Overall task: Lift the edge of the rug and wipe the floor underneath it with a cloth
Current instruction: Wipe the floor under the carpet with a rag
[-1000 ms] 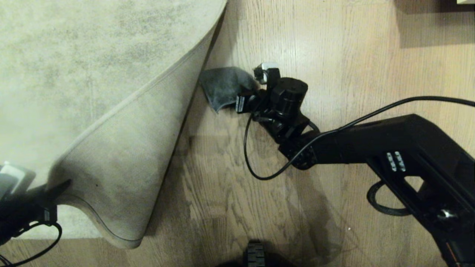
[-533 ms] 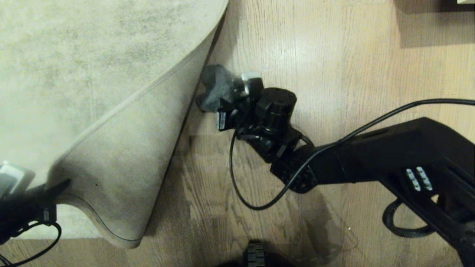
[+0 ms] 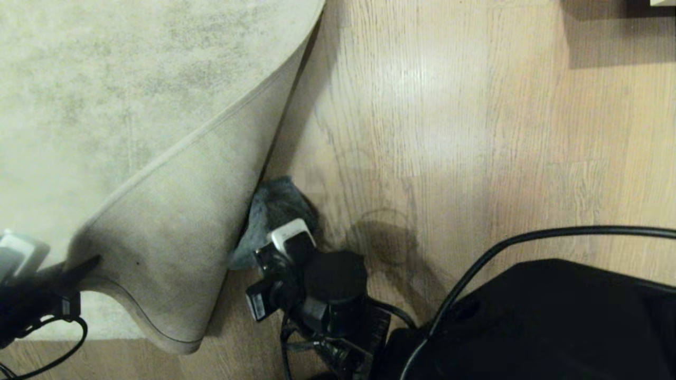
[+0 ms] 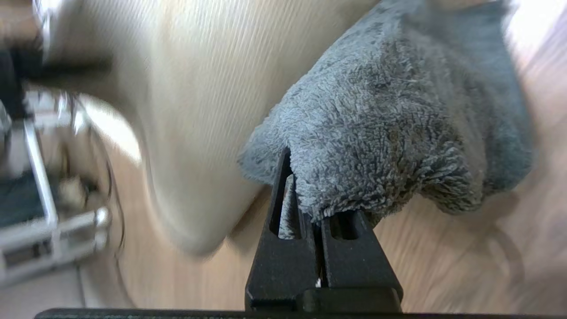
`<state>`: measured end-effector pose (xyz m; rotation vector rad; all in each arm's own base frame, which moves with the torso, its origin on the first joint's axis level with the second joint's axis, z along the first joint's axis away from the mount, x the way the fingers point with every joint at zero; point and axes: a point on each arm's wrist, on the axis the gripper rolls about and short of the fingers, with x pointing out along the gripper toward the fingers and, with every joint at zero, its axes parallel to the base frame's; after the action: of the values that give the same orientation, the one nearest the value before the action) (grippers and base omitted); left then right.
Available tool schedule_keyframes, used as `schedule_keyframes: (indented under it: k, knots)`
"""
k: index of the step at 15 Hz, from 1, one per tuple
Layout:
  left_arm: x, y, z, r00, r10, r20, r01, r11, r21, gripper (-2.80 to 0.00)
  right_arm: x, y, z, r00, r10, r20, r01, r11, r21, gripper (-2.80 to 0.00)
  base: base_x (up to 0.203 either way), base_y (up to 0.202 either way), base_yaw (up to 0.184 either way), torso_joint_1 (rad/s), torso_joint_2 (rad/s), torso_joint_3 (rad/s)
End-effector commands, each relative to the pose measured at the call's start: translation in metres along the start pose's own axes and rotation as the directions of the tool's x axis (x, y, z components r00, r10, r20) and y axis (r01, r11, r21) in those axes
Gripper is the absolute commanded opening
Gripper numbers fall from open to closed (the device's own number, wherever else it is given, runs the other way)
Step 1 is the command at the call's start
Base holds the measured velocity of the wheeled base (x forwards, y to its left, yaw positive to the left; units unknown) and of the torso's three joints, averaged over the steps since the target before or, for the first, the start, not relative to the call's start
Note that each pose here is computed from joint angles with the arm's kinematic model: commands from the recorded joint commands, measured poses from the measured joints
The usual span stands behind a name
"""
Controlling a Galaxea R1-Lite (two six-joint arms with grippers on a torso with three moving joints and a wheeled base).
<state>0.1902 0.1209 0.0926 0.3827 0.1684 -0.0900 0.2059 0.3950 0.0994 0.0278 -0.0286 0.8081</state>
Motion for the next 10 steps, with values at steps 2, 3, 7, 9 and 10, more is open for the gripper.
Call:
schedule_keyframes:
  k: [2,3,7,9,10]
  knots:
    - [-0.004,-0.006,-0.003,1.000,-0.013,-0.013,0.013,1.000,-0.010,-2.80,-0.002,0.011,-0.056,0.996,0.023,-0.090,-0.025,0.999,-0.026,-2.80,0.000,0.000,0.000,0.000,0.00,0.000]
    - [-0.006,-0.008,-0.003,1.000,-0.015,-0.017,0.015,1.000,-0.014,-2.80,0.000,0.013,-0.065,0.995,0.026,-0.098,-0.029,0.999,-0.029,-2.80,0.000,0.000,0.000,0.000,0.00,0.000]
    - [-0.009,-0.010,-0.003,1.000,-0.017,-0.020,0.017,1.000,-0.017,-2.80,0.028,-0.014,-0.055,0.998,-0.059,-0.022,0.058,0.998,-0.012,-2.80,0.000,0.000,0.000,0.000,0.00,0.000]
    - [-0.009,-0.010,-0.003,1.000,-0.016,-0.022,0.016,1.000,-0.017,-2.80,0.042,-0.041,-0.041,0.992,-0.121,0.035,0.121,0.993,-0.012,-2.80,0.000,0.000,0.000,0.000,0.00,0.000]
    - [-0.009,-0.010,-0.003,1.000,-0.016,-0.022,0.016,1.000,-0.018,-2.80,0.049,-0.057,-0.030,0.985,-0.155,0.074,0.157,0.987,-0.018,-2.80,0.000,0.000,0.000,0.000,0.00,0.000]
